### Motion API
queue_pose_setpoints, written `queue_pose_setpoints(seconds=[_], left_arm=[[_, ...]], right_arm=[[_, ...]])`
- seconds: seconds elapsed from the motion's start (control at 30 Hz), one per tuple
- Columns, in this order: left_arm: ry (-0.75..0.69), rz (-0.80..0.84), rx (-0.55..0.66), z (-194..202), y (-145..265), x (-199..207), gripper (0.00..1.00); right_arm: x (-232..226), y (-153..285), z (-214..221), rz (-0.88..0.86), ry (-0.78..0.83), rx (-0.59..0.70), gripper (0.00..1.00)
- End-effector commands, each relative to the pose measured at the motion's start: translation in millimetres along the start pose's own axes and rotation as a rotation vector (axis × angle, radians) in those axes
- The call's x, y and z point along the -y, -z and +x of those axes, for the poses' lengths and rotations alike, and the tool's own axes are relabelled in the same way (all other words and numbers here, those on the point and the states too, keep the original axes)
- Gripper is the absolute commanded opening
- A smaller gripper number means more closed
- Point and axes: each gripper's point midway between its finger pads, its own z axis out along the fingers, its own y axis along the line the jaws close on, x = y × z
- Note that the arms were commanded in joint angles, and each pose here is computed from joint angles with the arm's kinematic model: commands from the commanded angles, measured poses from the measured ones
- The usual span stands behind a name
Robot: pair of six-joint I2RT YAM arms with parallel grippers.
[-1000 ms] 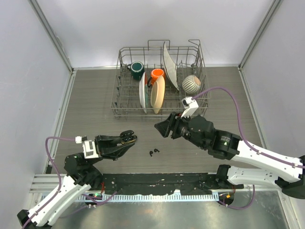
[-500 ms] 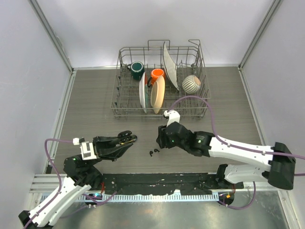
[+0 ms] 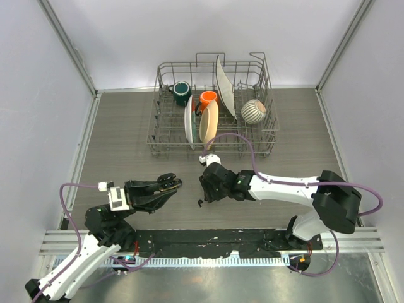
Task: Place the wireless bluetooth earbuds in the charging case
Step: Pick up the earbud from the center of the board.
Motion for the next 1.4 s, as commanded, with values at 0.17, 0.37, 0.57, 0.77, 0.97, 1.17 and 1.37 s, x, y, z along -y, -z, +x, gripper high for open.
queue_pose_setpoints(seconds=[0.17, 0.37, 0.57, 0.77, 0.97, 1.17, 1.37], left_arm=[[-0.042, 0.021, 0.033, -15.3, -2.3, 4.7, 0.00], [-0.047, 0.018, 0.034, -16.9, -1.9, 4.7, 0.00], [-0.044, 0.009, 0.022, -13.9, 0.1, 3.8, 0.00], [-0.049, 0.000, 0.019, -13.5, 1.8, 2.8, 0.00], [-0.052, -0.007, 0.015, -12.0, 2.0, 1.1, 0.00], [-0.051, -0.008, 0.013, -11.6, 1.5, 0.7, 0.00], [-0.048, -0.015, 0.009, -10.3, 1.8, -0.7, 0.00]], right_arm=[[-22.7, -11.7, -21.5, -0.070, 0.027, 0.034, 0.49], [-22.3, -22.0, -17.8, -0.053, 0.029, 0.010, 0.47], [-18.8, -28.1, -11.8, -0.030, 0.038, -0.018, 0.46], [-16.3, -31.0, -6.0, -0.021, 0.042, -0.038, 0.45], [-15.8, -34.0, -2.0, -0.021, 0.047, -0.051, 0.42], [-12.9, -37.5, 1.0, -0.003, 0.051, -0.065, 0.41], [-8.4, -39.3, 3.1, 0.023, 0.043, -0.070, 0.36]])
